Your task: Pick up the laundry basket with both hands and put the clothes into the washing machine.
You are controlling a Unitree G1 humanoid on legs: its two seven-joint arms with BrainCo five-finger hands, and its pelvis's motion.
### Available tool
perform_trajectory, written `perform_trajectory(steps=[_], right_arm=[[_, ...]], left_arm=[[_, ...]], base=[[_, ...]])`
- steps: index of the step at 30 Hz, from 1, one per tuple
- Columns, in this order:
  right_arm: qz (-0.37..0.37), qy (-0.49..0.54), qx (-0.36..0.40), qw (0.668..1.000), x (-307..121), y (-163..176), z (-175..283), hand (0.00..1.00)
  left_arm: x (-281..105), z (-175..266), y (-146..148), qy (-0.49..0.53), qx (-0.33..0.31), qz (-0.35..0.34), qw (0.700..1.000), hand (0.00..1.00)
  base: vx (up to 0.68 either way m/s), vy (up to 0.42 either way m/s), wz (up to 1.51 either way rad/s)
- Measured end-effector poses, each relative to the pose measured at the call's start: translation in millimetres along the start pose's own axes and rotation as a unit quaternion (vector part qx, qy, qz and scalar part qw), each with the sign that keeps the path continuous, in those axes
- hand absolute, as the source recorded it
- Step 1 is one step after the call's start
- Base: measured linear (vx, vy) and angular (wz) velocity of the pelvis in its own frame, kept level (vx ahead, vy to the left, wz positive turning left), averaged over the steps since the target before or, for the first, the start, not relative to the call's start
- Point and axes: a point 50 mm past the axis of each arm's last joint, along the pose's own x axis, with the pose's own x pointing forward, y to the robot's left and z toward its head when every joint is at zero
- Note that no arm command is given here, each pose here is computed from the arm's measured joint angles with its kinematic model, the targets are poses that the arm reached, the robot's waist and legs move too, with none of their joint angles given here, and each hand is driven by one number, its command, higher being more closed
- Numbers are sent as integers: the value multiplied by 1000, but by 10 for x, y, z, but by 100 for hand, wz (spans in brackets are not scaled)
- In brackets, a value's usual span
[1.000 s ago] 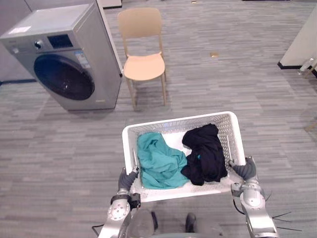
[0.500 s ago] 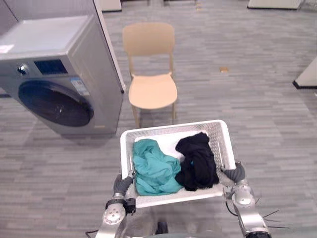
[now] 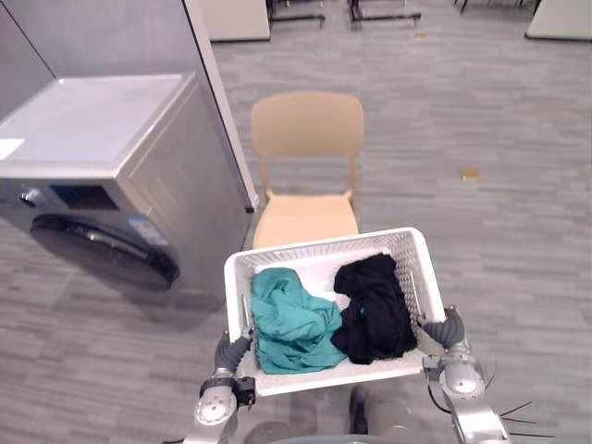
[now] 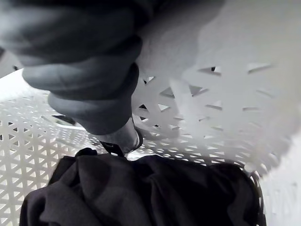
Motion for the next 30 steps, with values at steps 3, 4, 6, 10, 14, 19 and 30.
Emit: perform_trajectory(steps=[3, 4, 6, 10, 14, 19, 30], right_arm=[[-10, -20, 5, 1000, 82, -19, 112, 100], [-10, -16, 4, 1000, 88, -17, 95, 100], [-8, -2, -1, 1000, 71, -18, 13, 100], [-6, 29, 12, 999, 29, 55, -116, 100], [-1, 44, 14, 999, 32, 86, -174, 100], [15, 75, 13, 997, -14, 216, -306, 100], [-11, 3, 21, 1000, 552, 251, 273, 100]], left_arm=[[7, 54, -6, -18, -7, 0, 1000, 100], [12, 60, -8, -19, -7, 0, 1000, 100], [7, 57, -35, -17, -9, -3, 1000, 100], [52, 59, 3, -12, 12, -4, 1000, 100], [43, 35, -2, -4, 16, -6, 1000, 100], [87, 88, 90, -17, 63, 3, 998, 100], [771, 870, -38, -118, 116, 30, 986, 100]], base=[[428, 50, -38], [462, 142, -36], [434, 216, -21], [408, 267, -4], [237, 199, -30], [188, 84, 0], [29, -69, 17]])
